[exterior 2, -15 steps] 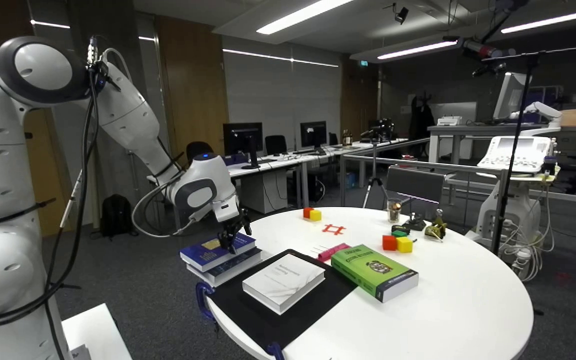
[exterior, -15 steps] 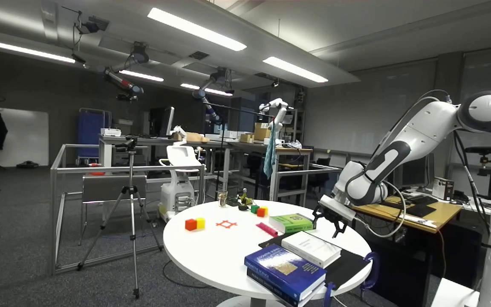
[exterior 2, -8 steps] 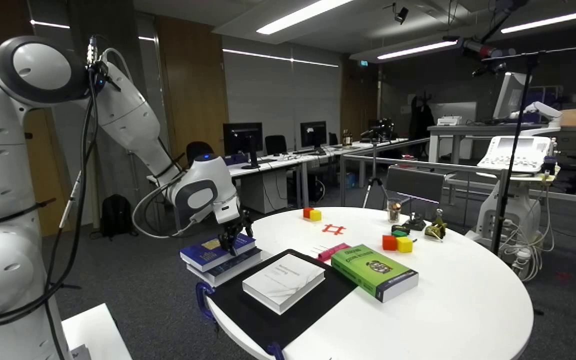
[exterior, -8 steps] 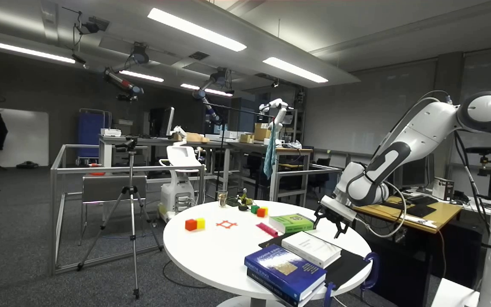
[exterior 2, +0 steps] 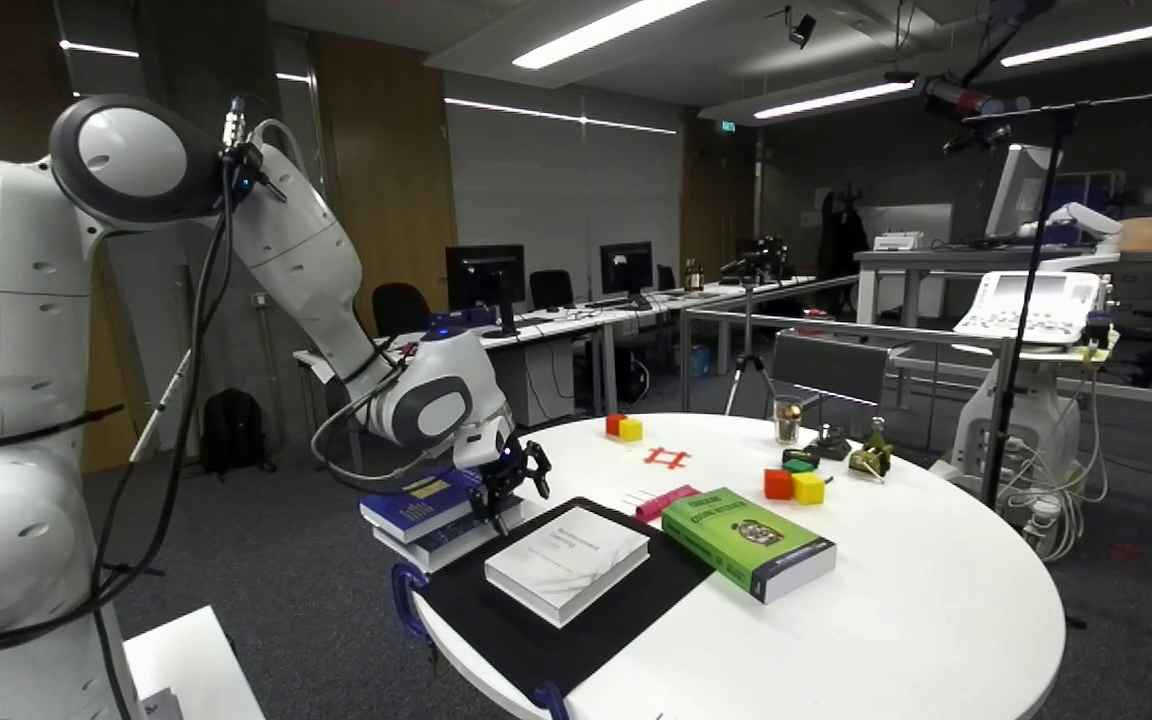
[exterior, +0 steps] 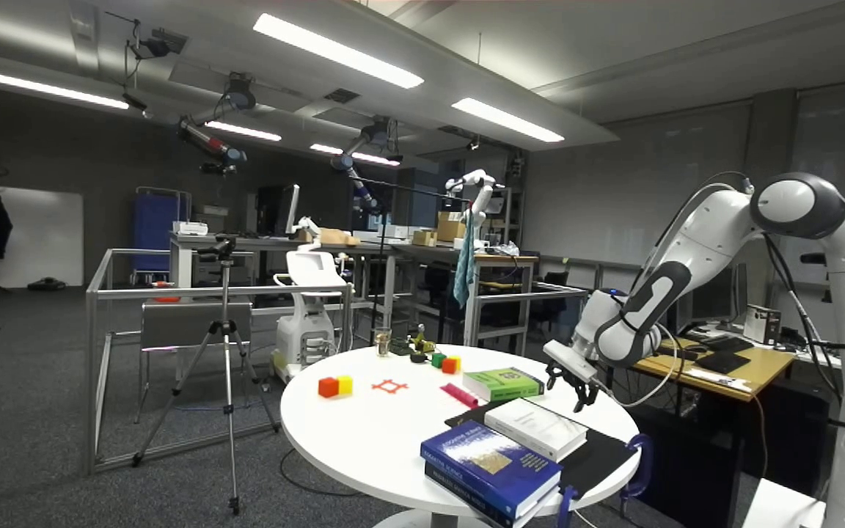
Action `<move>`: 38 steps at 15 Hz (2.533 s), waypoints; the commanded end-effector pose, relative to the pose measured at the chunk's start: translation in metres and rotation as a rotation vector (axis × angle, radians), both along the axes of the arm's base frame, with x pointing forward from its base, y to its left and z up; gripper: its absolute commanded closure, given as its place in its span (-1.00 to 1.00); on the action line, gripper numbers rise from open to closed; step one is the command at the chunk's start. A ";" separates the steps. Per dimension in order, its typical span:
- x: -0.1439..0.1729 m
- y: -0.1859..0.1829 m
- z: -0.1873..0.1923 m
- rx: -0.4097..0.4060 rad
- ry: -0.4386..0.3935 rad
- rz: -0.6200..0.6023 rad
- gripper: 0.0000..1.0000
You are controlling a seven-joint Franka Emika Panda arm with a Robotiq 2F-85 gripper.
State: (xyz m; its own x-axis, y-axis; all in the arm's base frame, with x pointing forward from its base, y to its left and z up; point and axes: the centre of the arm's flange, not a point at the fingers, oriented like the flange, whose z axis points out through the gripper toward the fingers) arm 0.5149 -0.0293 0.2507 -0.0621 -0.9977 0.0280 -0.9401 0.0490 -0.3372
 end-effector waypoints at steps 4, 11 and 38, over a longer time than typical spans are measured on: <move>0.058 0.043 -0.043 0.003 0.034 -0.020 -1.00; 0.086 0.086 -0.064 0.075 0.016 0.049 -1.00; 0.119 0.067 -0.115 0.102 0.049 0.115 -1.00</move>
State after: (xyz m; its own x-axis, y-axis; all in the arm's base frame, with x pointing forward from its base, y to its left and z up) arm 0.6267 0.0531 0.1324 0.0473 -0.9961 -0.0748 -0.9538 -0.0228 -0.2996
